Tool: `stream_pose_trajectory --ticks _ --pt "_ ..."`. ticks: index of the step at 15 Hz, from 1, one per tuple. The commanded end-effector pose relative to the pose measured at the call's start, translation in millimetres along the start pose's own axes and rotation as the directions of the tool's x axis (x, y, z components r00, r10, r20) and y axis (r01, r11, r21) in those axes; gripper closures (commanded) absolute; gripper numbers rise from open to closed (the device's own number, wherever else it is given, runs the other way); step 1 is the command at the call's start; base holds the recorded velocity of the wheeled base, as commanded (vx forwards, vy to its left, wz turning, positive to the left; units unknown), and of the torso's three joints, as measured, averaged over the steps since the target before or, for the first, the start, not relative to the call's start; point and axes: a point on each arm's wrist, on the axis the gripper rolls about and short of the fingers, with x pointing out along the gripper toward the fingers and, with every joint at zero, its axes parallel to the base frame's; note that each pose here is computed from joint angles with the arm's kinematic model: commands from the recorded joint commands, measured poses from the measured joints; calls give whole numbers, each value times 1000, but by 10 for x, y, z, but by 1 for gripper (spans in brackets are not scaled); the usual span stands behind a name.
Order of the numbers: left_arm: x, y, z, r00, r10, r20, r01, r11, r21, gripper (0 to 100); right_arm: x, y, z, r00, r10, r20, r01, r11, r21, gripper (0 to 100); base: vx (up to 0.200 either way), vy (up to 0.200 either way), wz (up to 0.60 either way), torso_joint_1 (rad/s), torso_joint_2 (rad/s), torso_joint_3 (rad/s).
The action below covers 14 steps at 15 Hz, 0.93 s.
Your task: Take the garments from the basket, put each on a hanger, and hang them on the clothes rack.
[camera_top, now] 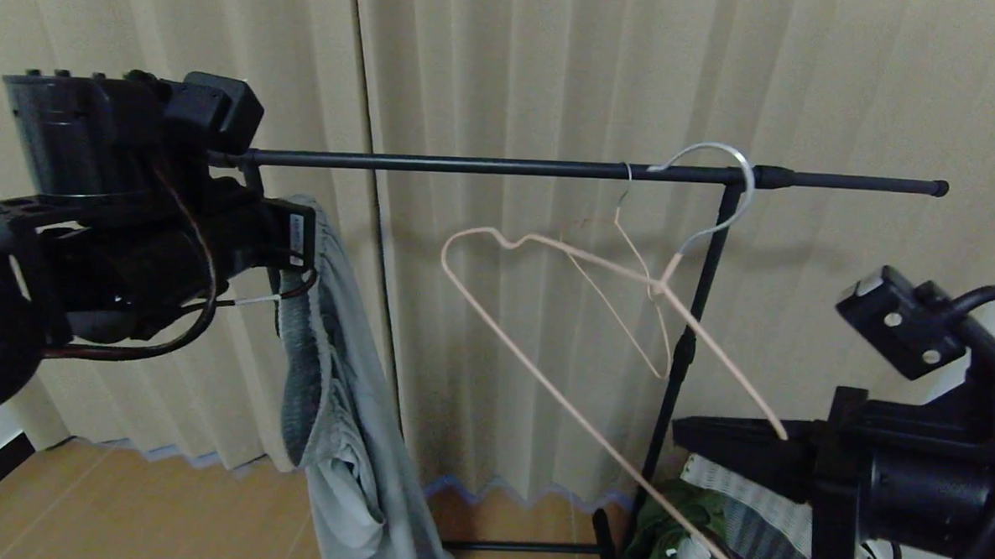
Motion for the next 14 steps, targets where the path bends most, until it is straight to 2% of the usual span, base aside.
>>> stream_pose_trajectory --ticks 1,6,8,12,14 --pt "190 -130 -36 1000 -6 -23 6 1000 -14 100 219 158 -91 994 65 -87 -65 998 3 100 0 0 0 0 0 0" --pt "238 -161 -71 999 18 -37 -19 1000 -22 100 292 330 -111 986 129 -108 -130 992 0 100 0 0 0 0 0 0" --pt "240 -164 -80 999 35 -42 -36 999 -26 100 319 348 -113 984 134 -115 -135 991 -1 100 0 0 0 0 0 0" --pt "167 -253 -110 999 5 -49 -7 999 -33 100 589 368 -32 985 109 -135 -110 994 2 100 0 0 0 0 0 0" --pt "135 -239 -122 998 31 -54 -33 999 -32 100 728 331 43 991 60 -123 -59 998 7 100 0 0 0 0 0 0"
